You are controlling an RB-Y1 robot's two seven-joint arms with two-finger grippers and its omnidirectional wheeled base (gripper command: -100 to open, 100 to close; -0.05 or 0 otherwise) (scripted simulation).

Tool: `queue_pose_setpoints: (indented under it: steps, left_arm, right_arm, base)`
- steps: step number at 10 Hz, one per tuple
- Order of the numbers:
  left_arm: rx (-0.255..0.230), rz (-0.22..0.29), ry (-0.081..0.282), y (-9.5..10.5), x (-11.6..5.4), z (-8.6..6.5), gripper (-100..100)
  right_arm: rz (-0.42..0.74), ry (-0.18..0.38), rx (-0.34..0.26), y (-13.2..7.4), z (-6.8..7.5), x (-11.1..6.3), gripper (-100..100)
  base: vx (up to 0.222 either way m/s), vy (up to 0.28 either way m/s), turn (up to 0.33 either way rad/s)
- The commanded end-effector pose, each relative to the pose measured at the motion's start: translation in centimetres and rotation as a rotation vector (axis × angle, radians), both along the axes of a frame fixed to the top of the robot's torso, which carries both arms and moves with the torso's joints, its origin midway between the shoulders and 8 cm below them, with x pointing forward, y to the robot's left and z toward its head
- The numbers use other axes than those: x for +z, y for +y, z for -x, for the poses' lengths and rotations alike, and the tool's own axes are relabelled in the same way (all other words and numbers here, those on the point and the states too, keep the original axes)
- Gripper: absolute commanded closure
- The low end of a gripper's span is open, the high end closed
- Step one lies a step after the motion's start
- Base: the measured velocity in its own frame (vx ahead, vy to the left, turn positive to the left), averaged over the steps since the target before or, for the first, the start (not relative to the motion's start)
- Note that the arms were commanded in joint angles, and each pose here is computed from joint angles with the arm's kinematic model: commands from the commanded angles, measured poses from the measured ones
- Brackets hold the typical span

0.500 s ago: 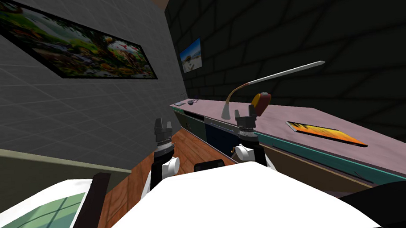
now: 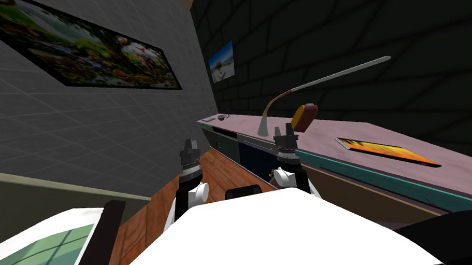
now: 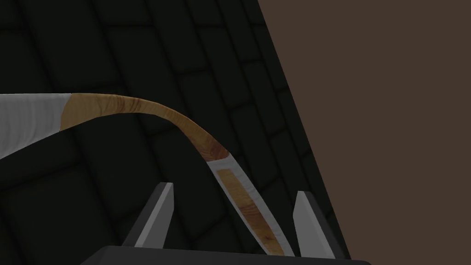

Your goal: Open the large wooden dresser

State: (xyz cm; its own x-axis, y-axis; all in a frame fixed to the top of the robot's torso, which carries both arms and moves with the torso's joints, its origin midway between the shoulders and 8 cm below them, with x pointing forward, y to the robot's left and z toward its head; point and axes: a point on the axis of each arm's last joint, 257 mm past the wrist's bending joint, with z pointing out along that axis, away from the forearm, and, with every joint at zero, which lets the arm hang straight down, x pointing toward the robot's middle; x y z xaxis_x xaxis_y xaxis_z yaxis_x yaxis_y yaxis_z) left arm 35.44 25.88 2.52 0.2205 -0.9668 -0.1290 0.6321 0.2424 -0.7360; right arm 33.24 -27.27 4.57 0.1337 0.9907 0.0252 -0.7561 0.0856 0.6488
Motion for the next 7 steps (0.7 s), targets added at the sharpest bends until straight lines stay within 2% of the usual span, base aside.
queue_pose_setpoints:
  steps: [1, 4, 5, 7]
  left_arm:
    - [0.000, 0.000, 0.000, 0.0, 0.0, 0.0, 0]
    - [0.000, 0.000, 0.000, 0.0, 0.0, 0.0, 0]
    - [0.000, 0.000, 0.000, 0.0, 0.0, 0.0, 0]
    - [0.000, 0.000, 0.001, 0.0, 0.0, 0.0, 0]
  right_arm:
    - [0.000, 0.000, 0.000, 0.0, 0.0, 0.0, 0]
    - [0.000, 0.000, 0.000, 0.0, 0.0, 0.0, 0]
    - [0.054, 0.013, 0.004, 0.8, -0.4, -0.1, -100]
    - [0.153, 0.037, 0.001, 2.2, -1.3, -0.5, -100]
  base:
    - [0.000, 0.000, 0.000]
    - [0.000, 0.000, 0.000]
    - [0.026, 0.023, -0.009]
    - [0.066, 0.055, -0.020]
